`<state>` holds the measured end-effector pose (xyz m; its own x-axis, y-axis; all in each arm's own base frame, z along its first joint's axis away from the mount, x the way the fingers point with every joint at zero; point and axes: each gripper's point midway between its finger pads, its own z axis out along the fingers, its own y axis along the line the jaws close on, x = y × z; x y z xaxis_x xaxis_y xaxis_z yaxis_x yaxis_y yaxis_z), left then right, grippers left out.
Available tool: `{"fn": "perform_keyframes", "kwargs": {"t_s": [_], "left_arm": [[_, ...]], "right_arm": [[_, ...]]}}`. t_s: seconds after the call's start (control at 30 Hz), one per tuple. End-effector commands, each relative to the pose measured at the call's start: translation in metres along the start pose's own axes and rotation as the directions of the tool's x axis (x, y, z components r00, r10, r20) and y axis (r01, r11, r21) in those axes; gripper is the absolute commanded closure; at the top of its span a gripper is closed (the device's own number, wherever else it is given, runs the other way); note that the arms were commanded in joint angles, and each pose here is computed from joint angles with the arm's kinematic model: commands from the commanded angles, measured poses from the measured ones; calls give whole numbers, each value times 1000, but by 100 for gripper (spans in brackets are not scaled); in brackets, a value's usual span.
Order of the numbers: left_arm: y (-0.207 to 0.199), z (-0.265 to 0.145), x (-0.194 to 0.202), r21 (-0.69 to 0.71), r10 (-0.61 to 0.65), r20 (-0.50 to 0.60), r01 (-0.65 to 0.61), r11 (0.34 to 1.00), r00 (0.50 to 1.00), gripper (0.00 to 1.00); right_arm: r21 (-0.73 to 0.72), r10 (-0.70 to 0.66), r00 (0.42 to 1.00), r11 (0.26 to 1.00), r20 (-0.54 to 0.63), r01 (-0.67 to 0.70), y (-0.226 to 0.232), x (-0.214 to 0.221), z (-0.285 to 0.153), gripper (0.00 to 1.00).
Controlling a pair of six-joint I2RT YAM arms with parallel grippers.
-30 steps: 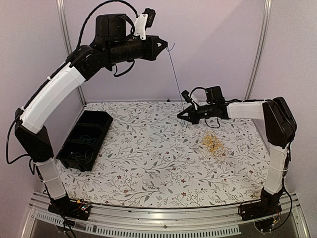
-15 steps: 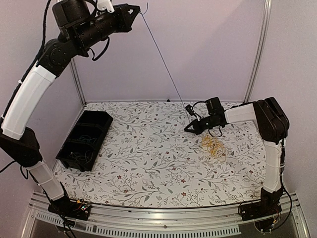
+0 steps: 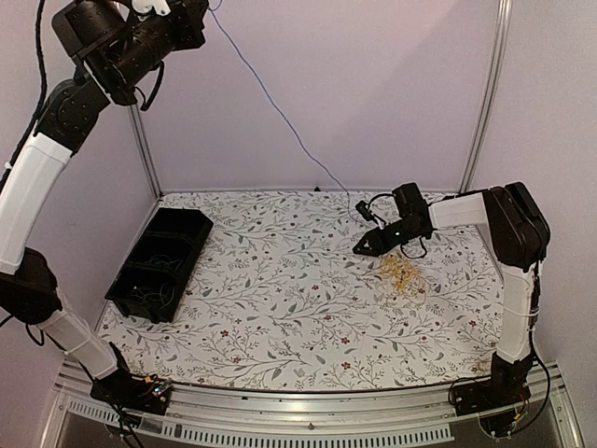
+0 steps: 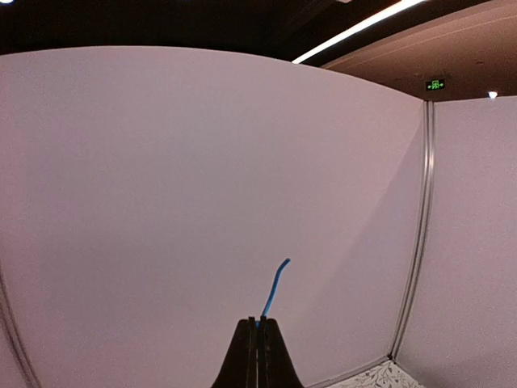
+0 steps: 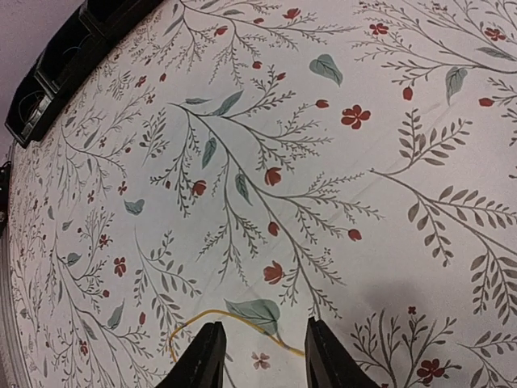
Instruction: Untangle the cables
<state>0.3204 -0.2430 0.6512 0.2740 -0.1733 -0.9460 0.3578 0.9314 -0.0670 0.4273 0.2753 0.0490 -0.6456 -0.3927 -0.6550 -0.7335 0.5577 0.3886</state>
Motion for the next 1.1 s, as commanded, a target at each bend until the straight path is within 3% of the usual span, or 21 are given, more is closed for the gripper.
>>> {"fn": "perform_keyframes", "kwargs": {"t_s": [0.0,0.17,0.53,1.07], "left_arm": [[28,-4,15,-82,9,-25,-11,997,1000,100],[55,-1,29,-126,-45,-85,34,991,995,100],[97,-1,63,-197,-20,-205,-21,980,979,100],[154,-19,65,-299,29,-209,-92,950,977,100]], "right_arm": [[-117,-72,996,990,56,78,43,-29,-35,60],[-337,-134,986,928,95,159,93,-30,-64,44],[-237,-211,972,944,105,230,95,-41,-82,43],[-225,-193,978,952,75,205,90,-33,-79,44]]}}
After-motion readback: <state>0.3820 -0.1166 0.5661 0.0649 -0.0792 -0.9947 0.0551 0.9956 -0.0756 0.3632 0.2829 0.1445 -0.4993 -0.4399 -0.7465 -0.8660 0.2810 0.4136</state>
